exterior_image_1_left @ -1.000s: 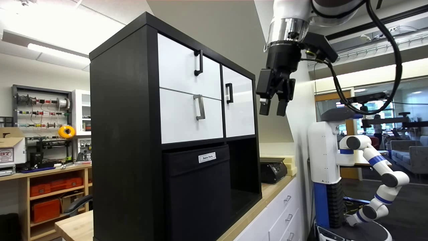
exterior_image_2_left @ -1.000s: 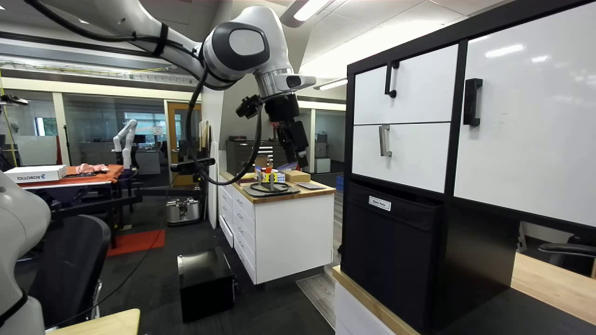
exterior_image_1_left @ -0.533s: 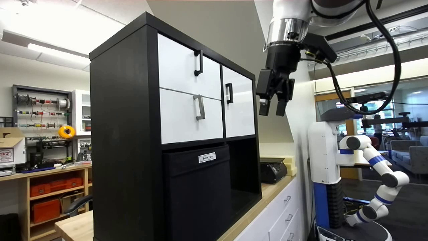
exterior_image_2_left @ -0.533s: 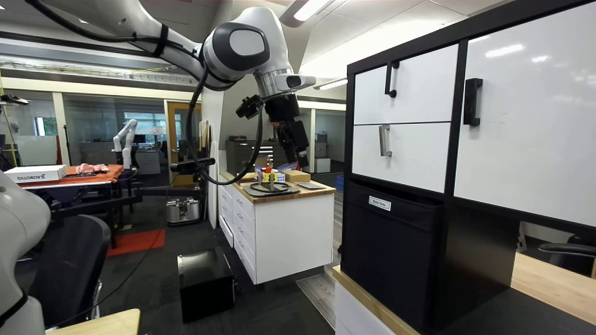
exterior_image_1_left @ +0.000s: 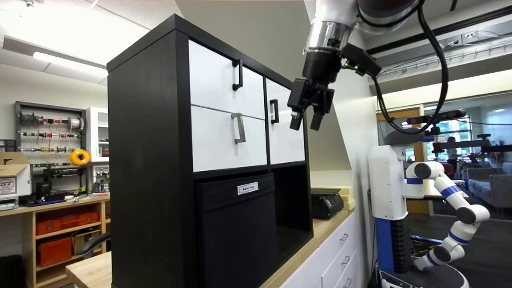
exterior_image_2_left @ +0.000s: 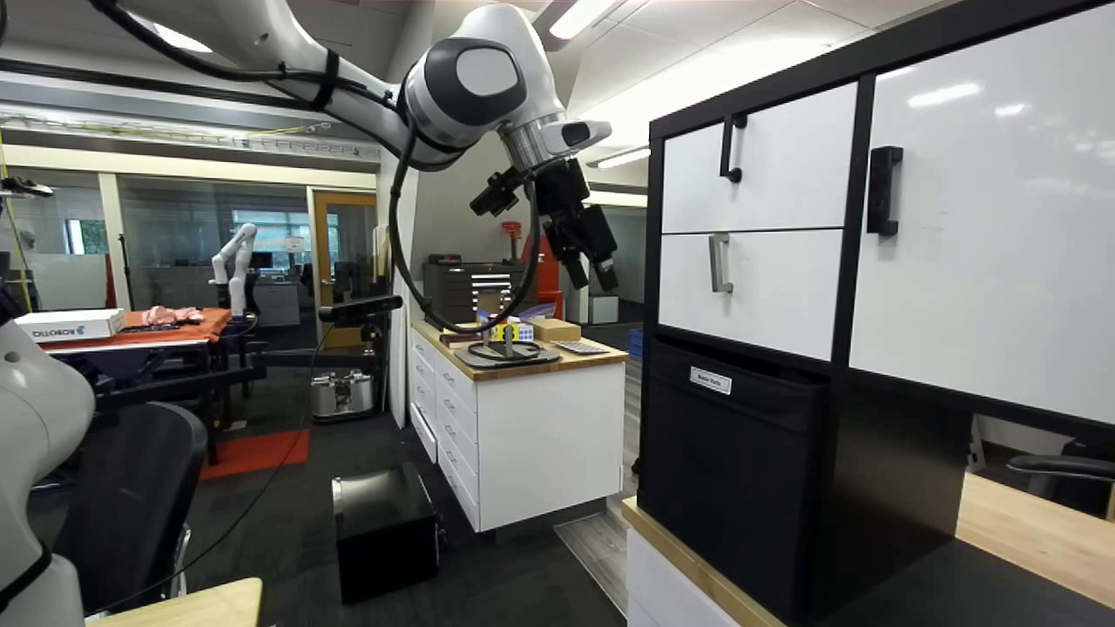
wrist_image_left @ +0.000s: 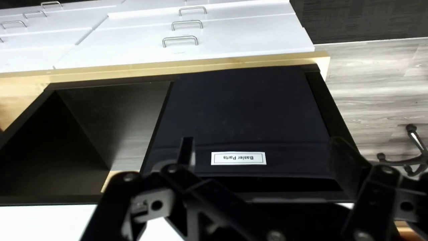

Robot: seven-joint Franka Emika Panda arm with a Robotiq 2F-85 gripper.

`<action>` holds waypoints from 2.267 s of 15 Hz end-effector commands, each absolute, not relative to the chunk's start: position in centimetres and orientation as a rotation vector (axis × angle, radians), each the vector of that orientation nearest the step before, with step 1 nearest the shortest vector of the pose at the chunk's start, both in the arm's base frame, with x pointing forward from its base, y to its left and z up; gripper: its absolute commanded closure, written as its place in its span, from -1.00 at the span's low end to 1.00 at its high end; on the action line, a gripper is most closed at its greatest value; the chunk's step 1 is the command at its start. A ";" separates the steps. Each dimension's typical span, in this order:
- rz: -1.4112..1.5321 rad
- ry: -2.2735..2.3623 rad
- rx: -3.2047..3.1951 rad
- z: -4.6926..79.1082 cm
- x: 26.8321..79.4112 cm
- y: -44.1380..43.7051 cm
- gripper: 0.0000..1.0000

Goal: Open the bottom drawer of the kitchen cabinet

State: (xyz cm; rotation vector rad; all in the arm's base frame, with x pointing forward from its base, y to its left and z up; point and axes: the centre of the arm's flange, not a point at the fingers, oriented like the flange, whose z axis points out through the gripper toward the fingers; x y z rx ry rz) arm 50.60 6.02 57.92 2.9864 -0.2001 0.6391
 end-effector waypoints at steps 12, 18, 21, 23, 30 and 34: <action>0.863 -0.201 2.939 59.8 62.9 2.6 -1.00; 0.898 -0.139 2.940 60.3 66.2 3.7 -1.00; 0.926 -0.104 2.934 60.3 67.5 3.8 -0.50; 0.943 -0.084 2.927 60.3 68.1 3.5 -0.34; 0.991 -0.023 2.905 60.2 69.2 2.5 0.58; 0.993 -0.011 2.933 60.2 68.7 3.1 0.95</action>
